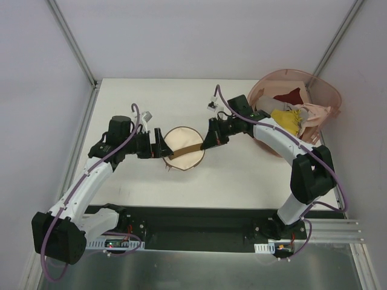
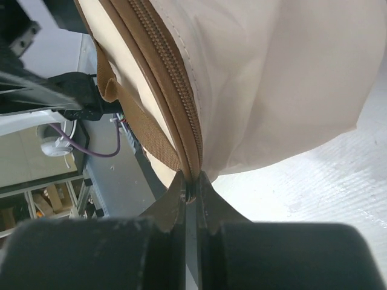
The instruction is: Unzip the laundry bag and remove the bra
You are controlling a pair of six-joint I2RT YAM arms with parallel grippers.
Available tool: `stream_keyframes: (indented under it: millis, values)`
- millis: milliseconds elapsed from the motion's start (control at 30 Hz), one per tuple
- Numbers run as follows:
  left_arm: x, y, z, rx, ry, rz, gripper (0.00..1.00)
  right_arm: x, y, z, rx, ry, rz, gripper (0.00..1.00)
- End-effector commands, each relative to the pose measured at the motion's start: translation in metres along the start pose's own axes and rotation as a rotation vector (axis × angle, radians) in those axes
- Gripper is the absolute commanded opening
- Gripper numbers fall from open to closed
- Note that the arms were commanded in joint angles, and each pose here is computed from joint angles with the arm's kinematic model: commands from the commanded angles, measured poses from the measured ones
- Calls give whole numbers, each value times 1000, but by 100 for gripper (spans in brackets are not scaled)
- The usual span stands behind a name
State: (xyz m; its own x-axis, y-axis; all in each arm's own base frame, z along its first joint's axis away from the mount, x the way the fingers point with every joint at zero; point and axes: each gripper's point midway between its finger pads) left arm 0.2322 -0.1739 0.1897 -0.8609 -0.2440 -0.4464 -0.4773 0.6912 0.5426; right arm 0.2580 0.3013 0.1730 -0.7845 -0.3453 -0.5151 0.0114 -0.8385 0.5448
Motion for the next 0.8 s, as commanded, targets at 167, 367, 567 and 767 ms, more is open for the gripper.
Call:
stream_keyframes:
  millis: [167, 367, 567, 767]
  values:
    - [-6, -14, -20, 162, 57, -13, 82, -6, 17, 36, -124, 95, -44, 1]
    - [1, -23, -21, 232, 117, 7, 68, -9, 17, 35, -145, 84, -59, 0]
    - [5, -30, -11, 206, 122, 14, 99, -12, 18, 41, -183, 79, -68, 0]
    - [5, -35, -10, 226, 153, 11, 85, -11, 19, 43, -194, 76, -70, 0]
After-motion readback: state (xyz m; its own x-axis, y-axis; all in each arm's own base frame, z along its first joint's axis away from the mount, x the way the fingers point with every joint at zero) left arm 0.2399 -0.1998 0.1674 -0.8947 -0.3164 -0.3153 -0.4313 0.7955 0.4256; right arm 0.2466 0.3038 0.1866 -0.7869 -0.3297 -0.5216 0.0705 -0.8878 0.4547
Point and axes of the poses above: each gripper's point midway between its finger pads, its own y axis back along the fingers, its own z axis along the line the jaws close on, x = y × z, and after that the axes turned 9 degrees about y, right-handed
